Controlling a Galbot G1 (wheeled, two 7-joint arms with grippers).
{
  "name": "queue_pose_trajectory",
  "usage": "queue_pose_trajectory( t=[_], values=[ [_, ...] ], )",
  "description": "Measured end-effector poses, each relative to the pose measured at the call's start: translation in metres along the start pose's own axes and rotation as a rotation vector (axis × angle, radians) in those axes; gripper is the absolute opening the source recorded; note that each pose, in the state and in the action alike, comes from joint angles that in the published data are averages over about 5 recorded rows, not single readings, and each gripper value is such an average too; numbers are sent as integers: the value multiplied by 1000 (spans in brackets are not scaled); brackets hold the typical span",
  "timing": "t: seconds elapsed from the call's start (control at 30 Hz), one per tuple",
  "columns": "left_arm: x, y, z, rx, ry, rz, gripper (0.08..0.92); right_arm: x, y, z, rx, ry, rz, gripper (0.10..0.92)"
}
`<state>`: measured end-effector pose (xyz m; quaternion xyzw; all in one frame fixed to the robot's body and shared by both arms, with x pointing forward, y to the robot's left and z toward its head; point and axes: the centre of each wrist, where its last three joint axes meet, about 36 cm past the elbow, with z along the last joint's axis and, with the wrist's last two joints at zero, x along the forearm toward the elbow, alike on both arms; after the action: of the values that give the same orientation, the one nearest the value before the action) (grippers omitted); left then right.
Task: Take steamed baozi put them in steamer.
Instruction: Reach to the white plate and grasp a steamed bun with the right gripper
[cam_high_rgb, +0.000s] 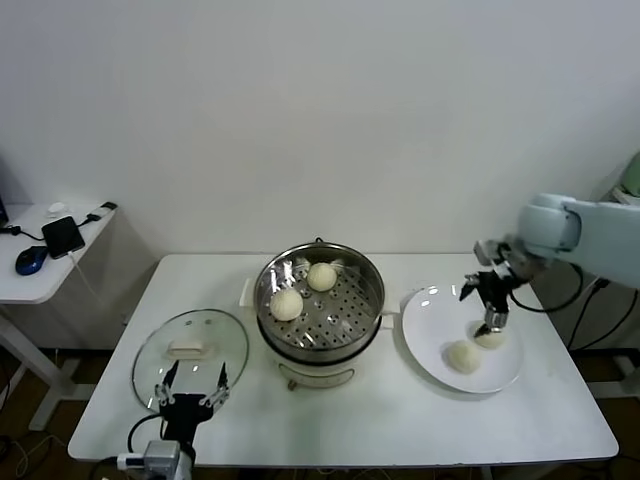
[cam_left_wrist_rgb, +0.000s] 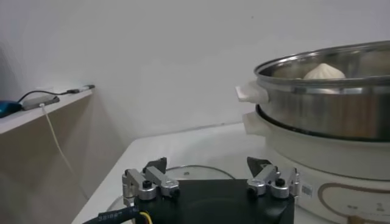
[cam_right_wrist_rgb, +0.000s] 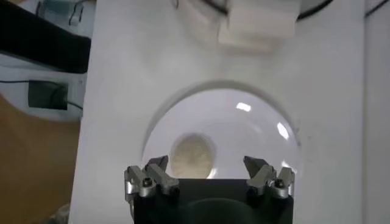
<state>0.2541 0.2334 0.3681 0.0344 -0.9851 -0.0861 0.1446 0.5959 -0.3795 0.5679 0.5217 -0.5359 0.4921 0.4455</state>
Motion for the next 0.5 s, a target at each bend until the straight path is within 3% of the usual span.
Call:
queue_pose_trajectory(
  t=[0.5],
  values=[
    [-1, -1, 4, -6, 8, 1, 823, -86, 13, 20, -80, 42, 21, 823]
  ],
)
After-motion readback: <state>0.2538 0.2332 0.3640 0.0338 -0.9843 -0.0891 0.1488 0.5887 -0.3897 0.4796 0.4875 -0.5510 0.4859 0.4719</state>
